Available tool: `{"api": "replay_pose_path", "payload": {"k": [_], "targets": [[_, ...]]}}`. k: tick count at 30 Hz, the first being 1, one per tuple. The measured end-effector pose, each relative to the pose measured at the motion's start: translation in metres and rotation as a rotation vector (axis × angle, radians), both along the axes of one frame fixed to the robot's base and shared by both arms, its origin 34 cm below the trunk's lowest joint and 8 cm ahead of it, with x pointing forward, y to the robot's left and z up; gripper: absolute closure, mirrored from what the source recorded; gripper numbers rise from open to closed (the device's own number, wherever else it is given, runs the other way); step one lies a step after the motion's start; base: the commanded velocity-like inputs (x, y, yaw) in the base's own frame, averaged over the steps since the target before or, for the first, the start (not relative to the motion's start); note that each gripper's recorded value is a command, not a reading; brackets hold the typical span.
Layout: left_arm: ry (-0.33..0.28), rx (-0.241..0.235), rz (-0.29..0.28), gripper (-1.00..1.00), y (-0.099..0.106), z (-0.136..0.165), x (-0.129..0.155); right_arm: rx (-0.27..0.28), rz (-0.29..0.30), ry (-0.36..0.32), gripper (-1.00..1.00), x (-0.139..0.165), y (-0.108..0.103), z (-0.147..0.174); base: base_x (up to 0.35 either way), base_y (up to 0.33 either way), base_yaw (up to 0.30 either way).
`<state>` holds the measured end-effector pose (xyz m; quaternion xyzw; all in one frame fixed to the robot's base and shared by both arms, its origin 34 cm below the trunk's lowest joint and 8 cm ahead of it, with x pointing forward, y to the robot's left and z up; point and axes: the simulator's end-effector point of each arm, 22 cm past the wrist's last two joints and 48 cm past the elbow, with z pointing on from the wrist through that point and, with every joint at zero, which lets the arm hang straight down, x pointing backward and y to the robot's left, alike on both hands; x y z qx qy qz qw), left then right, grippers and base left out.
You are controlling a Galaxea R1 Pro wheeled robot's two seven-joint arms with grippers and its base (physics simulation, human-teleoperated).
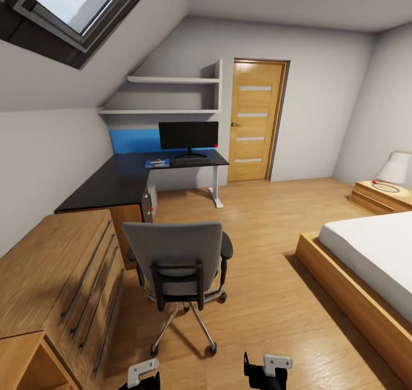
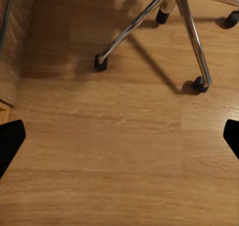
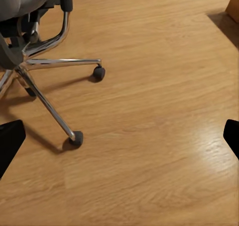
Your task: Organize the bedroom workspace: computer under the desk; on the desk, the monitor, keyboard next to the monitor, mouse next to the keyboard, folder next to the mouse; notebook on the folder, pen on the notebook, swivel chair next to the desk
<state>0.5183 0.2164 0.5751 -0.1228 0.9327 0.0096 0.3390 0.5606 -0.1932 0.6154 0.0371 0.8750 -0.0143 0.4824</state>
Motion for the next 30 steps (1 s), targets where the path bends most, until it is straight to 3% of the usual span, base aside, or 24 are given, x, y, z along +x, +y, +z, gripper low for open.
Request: {"api": "replay_pose_path", "payload": {"k": [15,30], "targets": [[-0.001,0.000,-0.003,-1.00,-0.001,-0.024,0.000,0.008,-0.006,-0.039,-1.00,0.004,0.001,-0.017,0.000,0.000,0.008],[-0.001,0.000,-0.005,-1.00,-0.002,-0.050,-0.001,0.007,-0.007,-0.041,-1.00,0.003,0.000,-0.042,0.000,0.000,0.135]]}}
